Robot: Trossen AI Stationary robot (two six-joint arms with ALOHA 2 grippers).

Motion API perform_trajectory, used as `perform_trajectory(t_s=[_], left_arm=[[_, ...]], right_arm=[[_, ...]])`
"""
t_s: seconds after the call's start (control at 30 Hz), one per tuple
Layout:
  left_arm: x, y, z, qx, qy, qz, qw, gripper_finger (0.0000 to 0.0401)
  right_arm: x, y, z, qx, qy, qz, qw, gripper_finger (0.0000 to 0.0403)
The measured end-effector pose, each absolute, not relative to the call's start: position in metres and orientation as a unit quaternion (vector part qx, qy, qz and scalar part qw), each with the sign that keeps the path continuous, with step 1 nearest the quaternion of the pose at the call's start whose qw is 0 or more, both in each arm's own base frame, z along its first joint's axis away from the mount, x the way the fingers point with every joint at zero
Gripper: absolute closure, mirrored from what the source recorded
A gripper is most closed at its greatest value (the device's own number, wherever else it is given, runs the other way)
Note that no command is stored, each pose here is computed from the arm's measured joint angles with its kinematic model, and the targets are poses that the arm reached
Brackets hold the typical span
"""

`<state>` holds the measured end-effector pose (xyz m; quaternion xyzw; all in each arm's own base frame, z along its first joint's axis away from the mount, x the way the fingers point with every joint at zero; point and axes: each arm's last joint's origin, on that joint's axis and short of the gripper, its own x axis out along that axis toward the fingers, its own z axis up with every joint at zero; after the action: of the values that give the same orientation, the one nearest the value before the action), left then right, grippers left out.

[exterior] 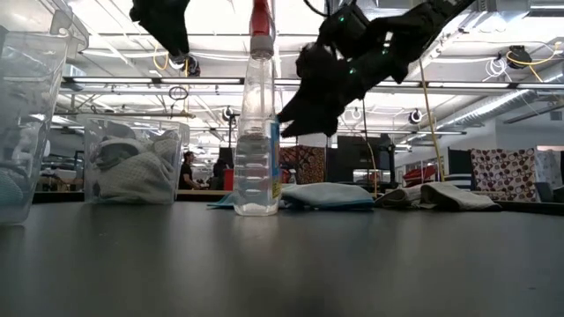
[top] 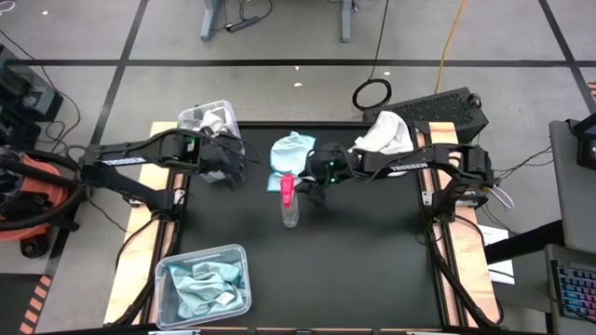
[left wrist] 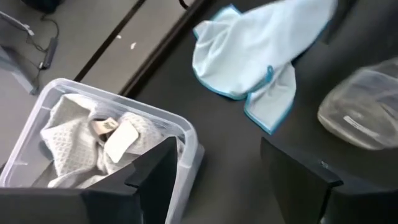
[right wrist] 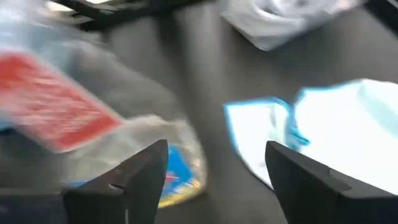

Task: Sort microfiber towel by color & place in baskets
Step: Put the blue towel into the bottom transparent bin

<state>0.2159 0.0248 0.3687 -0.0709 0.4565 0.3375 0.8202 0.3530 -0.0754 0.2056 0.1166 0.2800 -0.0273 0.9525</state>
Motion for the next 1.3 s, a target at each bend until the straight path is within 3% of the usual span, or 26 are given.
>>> perform_trajectory(t_s=[0.23, 0.47, 0.93, 1.3], left_arm=[[0.224, 0.024, 0.364, -0.063, 0.472, 0.312, 0.822, 0.0163], [0.226, 0.024, 0.365, -0.064, 0.462, 0.309, 0.829, 0.0163], [0.231, 0.024, 0.367, -0.081, 0.443, 0.293, 0.844, 0.0163], [0.233, 0.023, 0.368, -0.097, 0.437, 0.277, 0.850, 0.0163]], right_arm=[[0.355, -0.096, 0.188, 0.116, 0.295, -0.123, 0.940, 0.0113], [0.353, -0.119, 0.192, 0.105, 0.283, -0.151, 0.941, 0.0113], [0.361, -0.144, 0.146, 0.150, 0.307, -0.165, 0.925, 0.0112], [0.397, -0.159, 0.124, 0.149, 0.426, -0.183, 0.873, 0.0114]])
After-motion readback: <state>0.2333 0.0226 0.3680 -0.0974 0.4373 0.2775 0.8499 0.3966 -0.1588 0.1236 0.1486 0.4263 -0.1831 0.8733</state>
